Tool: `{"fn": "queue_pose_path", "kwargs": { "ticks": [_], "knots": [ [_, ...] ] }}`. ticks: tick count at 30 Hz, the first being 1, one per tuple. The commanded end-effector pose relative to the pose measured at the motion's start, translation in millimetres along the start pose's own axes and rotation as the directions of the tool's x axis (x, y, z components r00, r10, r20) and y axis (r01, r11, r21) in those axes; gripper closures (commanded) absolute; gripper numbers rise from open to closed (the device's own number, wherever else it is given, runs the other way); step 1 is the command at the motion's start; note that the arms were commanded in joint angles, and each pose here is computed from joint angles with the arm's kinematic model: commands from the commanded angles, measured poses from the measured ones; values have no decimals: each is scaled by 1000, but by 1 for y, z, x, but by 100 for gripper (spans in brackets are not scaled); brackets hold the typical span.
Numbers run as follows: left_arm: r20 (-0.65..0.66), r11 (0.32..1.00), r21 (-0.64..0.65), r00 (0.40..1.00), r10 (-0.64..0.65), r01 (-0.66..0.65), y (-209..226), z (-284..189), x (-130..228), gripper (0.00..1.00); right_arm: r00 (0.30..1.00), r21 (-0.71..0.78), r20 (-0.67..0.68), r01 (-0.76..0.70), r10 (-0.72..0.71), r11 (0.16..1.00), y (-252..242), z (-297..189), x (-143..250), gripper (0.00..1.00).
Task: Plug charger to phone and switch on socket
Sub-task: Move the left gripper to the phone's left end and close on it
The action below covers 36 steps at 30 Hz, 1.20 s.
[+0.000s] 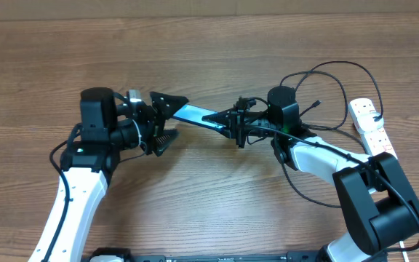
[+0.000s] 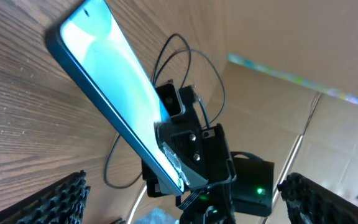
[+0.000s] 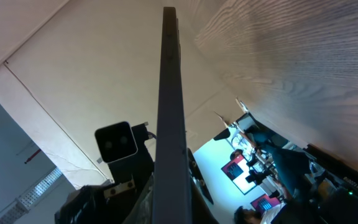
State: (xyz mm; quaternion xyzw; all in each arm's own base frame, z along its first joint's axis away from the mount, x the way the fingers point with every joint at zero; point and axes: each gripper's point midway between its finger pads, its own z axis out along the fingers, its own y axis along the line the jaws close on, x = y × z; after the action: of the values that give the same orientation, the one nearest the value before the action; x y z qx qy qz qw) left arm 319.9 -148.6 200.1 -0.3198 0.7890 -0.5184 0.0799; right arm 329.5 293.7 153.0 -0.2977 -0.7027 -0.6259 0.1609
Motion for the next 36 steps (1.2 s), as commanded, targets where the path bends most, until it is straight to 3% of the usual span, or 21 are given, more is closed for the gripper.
{"fn": "queue_pose_path", "kwargs": {
  "ticks": [1, 6, 10, 27, 32, 36],
  "knots": [
    [29, 1000, -31, 1000, -3, 4, 6, 5, -2, 6, 999, -18, -10, 34, -34, 999, 10, -1, 7, 96],
    [60, 999, -47, 998, 1, 2, 8, 6, -6, 7, 999, -19, -8, 34, -34, 999, 10, -1, 6, 96],
    [105, 998, -68, 995, -7, 14, 12, 7, -13, 15, 999, -20, -6, 34, -34, 999, 11, 0, 6, 96],
    [256, 967, -108, 946, -198, 231, 23, 23, -11, 28, 995, 12, -54, -78, 78, 997, 3, 14, 24, 96],
    [268, 965, -108, 941, -204, 240, 24, 23, -12, 37, 996, -28, -85, -8, 5, 1000, 14, 16, 34, 96],
    [288, 930, -116, 908, -304, 348, 34, 21, -11, 43, 989, -93, -109, 87, -97, 992, 31, 14, 44, 96]
  ]
}}
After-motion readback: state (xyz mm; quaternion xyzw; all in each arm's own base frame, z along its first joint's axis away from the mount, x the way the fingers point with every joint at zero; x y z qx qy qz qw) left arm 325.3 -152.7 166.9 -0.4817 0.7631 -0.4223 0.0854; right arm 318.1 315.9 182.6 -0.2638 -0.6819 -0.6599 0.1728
